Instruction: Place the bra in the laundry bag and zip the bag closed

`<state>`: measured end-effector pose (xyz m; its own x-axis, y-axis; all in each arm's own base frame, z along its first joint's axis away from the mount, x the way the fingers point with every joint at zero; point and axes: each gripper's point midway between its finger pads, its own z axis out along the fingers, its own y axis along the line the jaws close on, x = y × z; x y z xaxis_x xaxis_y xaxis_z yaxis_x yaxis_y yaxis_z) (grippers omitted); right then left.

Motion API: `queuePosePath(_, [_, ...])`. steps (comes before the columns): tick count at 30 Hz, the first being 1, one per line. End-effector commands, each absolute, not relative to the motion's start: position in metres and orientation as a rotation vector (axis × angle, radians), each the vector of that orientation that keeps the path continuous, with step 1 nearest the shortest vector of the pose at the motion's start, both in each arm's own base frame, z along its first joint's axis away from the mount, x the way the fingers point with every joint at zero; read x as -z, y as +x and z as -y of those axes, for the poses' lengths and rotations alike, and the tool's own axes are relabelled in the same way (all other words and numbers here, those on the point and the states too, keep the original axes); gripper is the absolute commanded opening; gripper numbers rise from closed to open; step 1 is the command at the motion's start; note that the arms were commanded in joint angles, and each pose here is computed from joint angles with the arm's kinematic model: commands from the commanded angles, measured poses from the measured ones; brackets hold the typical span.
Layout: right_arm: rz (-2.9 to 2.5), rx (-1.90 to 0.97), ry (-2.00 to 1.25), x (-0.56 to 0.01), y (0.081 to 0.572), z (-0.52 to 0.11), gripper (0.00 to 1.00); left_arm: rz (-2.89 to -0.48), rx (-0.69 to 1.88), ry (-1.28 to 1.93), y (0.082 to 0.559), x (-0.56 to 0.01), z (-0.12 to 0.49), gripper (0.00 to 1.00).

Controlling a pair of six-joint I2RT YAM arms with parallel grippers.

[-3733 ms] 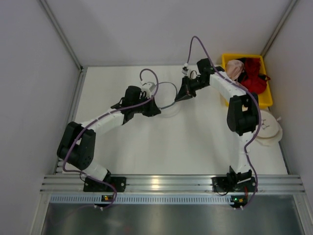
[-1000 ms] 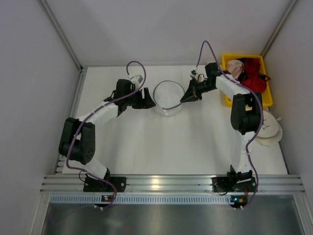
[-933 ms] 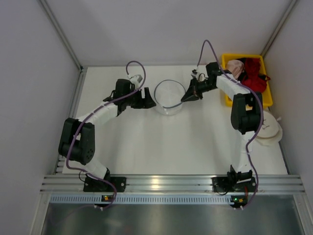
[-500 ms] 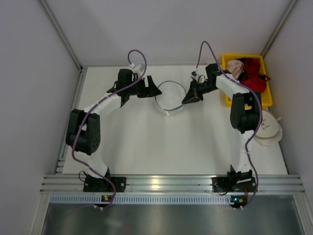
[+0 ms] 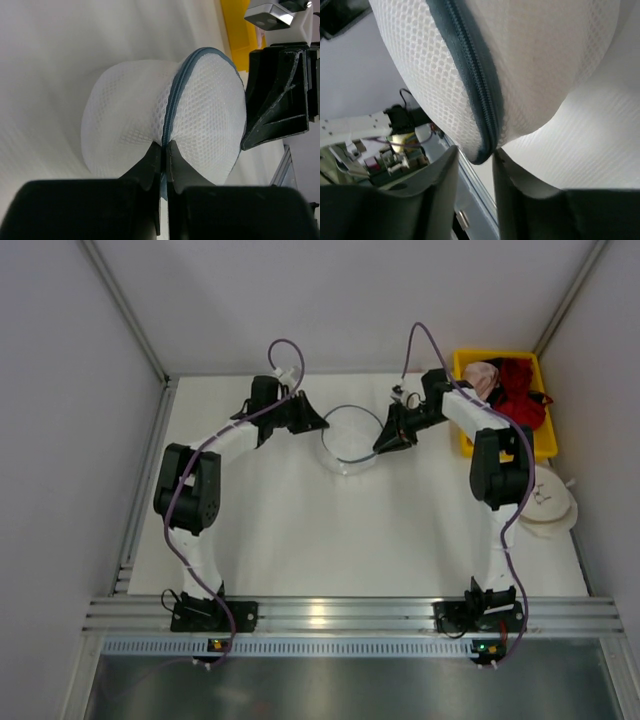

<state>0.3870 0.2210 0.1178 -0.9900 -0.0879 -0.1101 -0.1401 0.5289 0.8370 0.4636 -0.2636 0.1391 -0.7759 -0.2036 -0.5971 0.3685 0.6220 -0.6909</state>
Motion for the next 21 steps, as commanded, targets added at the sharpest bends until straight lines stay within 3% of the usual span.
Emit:
queuePosePath(1, [-2.631,-1.429,-0.237,-0.134,0.409,-0.215,0.35,-2.059,1.187,0.144,0.480,-0.177,0.265,0.00])
queuePosePath(5, [-2.582,-1.333,-0.214,-0.143,0.434,-0.197,0.70,-2.010,1.149,0.058,0.503,-0.188,0.235,0.00])
queuePosePath(7, [-2.543,-1.274,-0.241,-0.151,0.446,-0.186,0.76,-1.982,1.105,0.009,0.520,-0.191,0.208,0.00])
queuePosePath(10, [-2.516,-1.229,-0.280,-0.160,0.453,-0.176,0.93,-1.945,1.015,-0.036,0.546,-0.195,0.167,0.00])
queuePosePath(13, [-2.489,-1.175,-0.321,-0.168,0.458,-0.166,0.99,-1.922,0.890,-0.071,0.569,-0.194,0.124,0.00])
queuePosePath(21, [-2.457,-1.000,-0.454,-0.174,0.456,-0.151,0.99,-1.910,0.744,-0.163,0.596,-0.175,0.040,0.06])
